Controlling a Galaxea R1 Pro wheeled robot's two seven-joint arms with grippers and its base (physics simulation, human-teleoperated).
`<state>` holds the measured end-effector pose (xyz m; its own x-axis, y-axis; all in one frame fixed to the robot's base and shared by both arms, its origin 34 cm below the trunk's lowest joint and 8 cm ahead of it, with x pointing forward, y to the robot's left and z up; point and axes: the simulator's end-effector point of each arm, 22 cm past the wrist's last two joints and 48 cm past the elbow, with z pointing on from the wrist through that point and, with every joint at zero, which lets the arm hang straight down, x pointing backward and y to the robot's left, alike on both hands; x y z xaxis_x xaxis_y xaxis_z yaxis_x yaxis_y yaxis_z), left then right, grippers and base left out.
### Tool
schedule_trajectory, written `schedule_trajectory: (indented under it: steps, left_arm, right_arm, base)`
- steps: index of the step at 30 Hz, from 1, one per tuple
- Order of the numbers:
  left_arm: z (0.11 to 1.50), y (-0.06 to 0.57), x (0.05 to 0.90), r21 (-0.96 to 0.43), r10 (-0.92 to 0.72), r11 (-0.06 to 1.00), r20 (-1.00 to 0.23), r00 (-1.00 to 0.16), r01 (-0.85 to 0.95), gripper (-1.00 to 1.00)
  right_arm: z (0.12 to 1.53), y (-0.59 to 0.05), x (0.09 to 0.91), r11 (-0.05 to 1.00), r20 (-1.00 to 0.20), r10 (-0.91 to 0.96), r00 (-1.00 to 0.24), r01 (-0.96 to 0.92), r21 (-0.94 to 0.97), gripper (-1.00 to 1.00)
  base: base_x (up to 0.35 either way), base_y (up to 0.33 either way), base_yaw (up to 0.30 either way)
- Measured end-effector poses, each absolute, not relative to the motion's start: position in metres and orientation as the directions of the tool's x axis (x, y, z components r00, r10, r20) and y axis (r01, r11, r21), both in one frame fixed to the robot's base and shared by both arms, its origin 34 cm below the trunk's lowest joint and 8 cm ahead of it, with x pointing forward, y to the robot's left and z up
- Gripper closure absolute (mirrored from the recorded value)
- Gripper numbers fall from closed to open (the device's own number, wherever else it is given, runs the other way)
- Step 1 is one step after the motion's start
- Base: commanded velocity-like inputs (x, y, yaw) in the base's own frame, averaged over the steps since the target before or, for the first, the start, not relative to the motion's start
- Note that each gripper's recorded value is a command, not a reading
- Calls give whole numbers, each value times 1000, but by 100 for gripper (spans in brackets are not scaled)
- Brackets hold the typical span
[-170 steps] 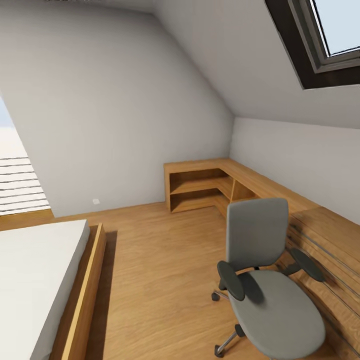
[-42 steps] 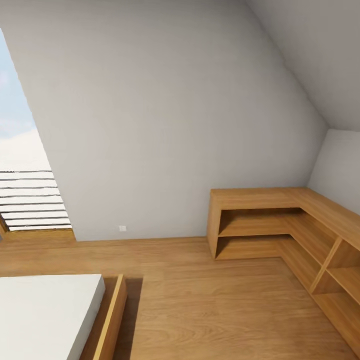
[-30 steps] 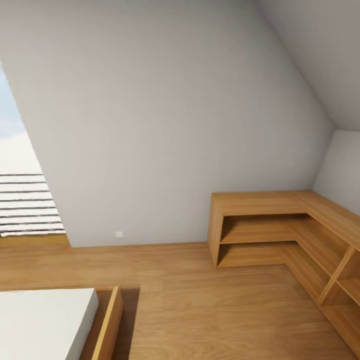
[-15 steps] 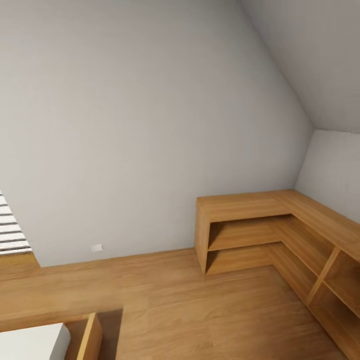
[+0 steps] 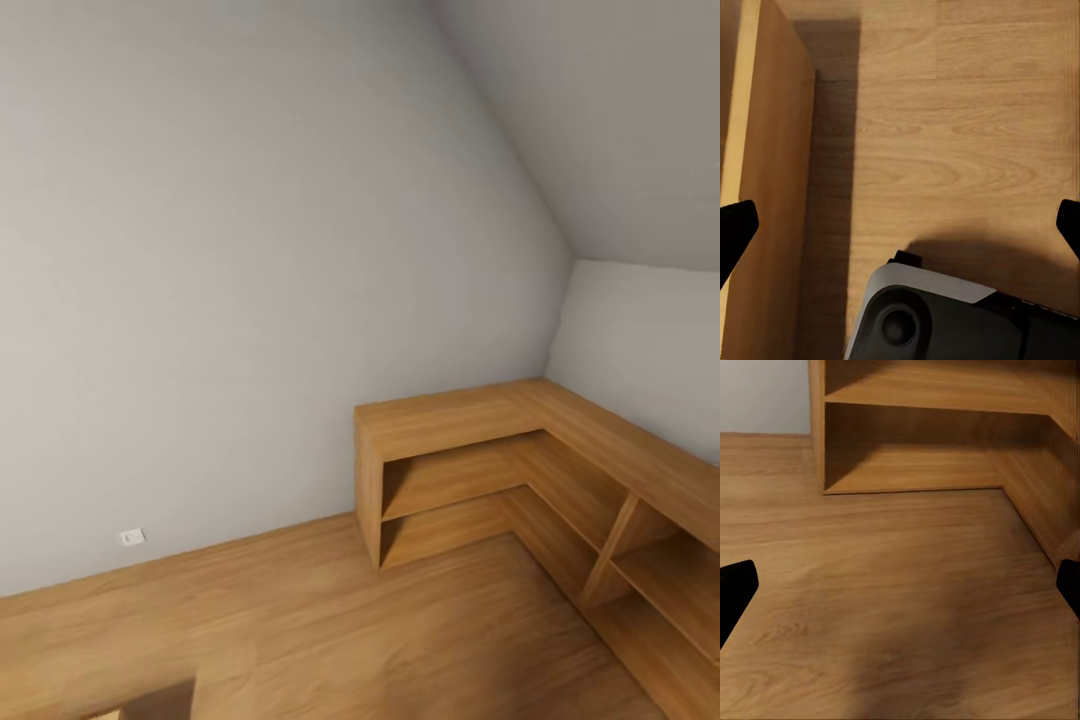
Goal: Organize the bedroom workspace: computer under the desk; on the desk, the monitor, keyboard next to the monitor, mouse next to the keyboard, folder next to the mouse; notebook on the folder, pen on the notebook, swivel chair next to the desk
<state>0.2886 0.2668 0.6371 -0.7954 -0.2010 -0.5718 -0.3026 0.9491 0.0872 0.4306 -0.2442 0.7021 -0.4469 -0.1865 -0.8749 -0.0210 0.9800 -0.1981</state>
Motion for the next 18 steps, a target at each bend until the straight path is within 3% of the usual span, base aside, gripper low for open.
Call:
schedule_trajectory:
  steps: [6, 18]
  left_arm:
    - [637, 267, 289, 88, -200, 949, -572, -795, -302, -100]
    - [638, 267, 291, 86, -201, 949, -577, -792, -303, -100]
  right_arm:
    - [702, -244, 431, 980, -875, -187, -446, -23, -198, -100]
    - [691, -246, 426, 976, -843, -202, -499, -33, -214, -100]
  base:
    - [193, -55, -257]
    - [22, -7, -257]
